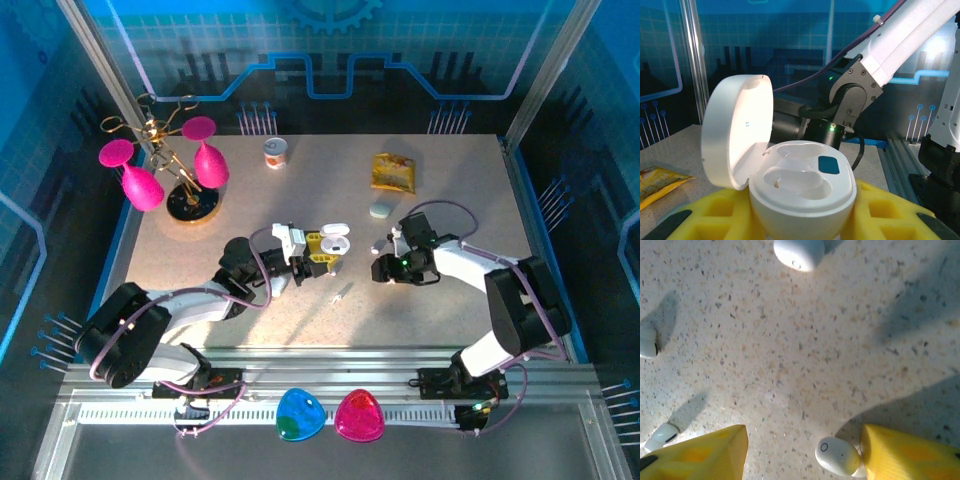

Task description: Insert the wireless bluetooth earbuds into the charging case

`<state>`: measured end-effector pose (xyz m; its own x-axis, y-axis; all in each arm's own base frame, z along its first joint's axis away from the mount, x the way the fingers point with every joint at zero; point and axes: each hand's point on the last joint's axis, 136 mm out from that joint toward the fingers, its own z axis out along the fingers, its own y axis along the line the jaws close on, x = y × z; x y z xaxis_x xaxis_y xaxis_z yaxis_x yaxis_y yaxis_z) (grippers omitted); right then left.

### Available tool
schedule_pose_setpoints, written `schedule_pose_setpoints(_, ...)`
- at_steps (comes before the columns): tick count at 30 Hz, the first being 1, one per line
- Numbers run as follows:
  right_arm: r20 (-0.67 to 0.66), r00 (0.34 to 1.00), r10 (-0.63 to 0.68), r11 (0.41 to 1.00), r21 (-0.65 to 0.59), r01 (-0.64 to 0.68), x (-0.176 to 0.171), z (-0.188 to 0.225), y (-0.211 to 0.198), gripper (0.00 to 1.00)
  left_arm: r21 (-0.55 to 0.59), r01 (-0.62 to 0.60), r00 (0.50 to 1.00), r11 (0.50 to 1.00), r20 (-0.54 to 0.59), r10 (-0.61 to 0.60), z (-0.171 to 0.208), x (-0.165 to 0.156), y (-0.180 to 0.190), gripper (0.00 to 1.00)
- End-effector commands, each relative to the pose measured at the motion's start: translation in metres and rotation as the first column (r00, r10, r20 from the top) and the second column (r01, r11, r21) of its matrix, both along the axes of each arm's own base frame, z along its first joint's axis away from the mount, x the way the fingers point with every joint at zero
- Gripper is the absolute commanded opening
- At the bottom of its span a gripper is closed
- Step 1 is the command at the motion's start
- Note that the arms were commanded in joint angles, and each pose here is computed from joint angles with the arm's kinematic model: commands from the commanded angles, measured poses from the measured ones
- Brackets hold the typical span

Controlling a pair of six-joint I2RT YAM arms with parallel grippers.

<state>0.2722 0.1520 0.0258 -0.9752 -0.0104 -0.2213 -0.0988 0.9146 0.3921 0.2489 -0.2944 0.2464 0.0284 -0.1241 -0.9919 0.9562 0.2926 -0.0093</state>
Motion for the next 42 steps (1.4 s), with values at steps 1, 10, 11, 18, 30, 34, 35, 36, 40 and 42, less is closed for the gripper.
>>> schedule_pose_setpoints(1, -0.047, 0.999, -0.005, 0.999, 0.031, 0.007, -0.02, 0.003, 0.003, 0.58, -0.017, -0.003, 0.999, 1.0, 0.045, 0.004, 0.013, 0.003, 0.001, 0.24)
schedule_pose_setpoints(10, -0.043, 0.999, -0.011, 0.999, 0.034, 0.012, -0.039, 0.011, -0.001, 0.57, -0.018, 0.001, 0.999, 1.0, 0.043, 0.0, 0.013, 0.003, 0.0, 0.24)
schedule_pose_setpoints(11, -0.024, 1.0, -0.006, 1.0, 0.013, 0.007, -0.037, 0.014, -0.004, 0.58, -0.02, 0.0, 0.999, 1.0, 0.042, 0.001, 0.013, 0.003, 0.0, 0.24)
schedule_pose_setpoints(18, 0.013, 0.998, 0.058, 0.985, -0.165, -0.056, -0.032, 0.026, -0.015, 0.56, -0.028, 0.003, 0.999, 1.0, 0.048, -0.002, 0.017, 0.002, 0.001, 0.24)
schedule_pose_setpoints(30, 0.002, 1.0, 0.011, 0.967, -0.256, -0.01, -0.012, 0.018, -0.007, 0.49, 0.001, -0.036, 0.997, 0.999, 0.067, 0.036, 0.014, -0.001, 0.008, 0.24)
schedule_pose_setpoints(34, 0.022, 1.0, 0.022, 0.98, -0.198, -0.018, 0.007, 0.019, 0.008, 0.5, 0.005, -0.037, 0.997, 0.999, 0.061, 0.037, 0.011, -0.002, 0.009, 0.24)
schedule_pose_setpoints(35, 0.019, 1.0, 0.023, 0.982, -0.19, -0.019, 0.01, 0.018, 0.009, 0.5, 0.003, -0.037, 0.997, 0.999, 0.062, 0.037, 0.011, -0.002, 0.009, 0.25)
schedule_pose_setpoints(36, 0.018, 1.0, 0.024, 0.983, -0.181, -0.02, 0.012, 0.017, 0.011, 0.5, 0.003, -0.037, 0.998, 0.999, 0.059, 0.036, 0.011, -0.003, 0.009, 0.25)
schedule_pose_setpoints(40, -0.001, 1.0, 0.029, 0.99, -0.141, -0.029, 0.014, 0.011, 0.017, 0.51, 0.002, -0.038, 0.997, 0.999, 0.06, 0.038, 0.011, -0.004, 0.01, 0.25)
schedule_pose_setpoints(42, 0.0, 0.999, 0.046, 0.992, -0.114, -0.046, 0.012, 0.01, 0.022, 0.52, 0.002, -0.043, 0.997, 0.999, 0.061, 0.043, 0.011, -0.003, 0.011, 0.25)
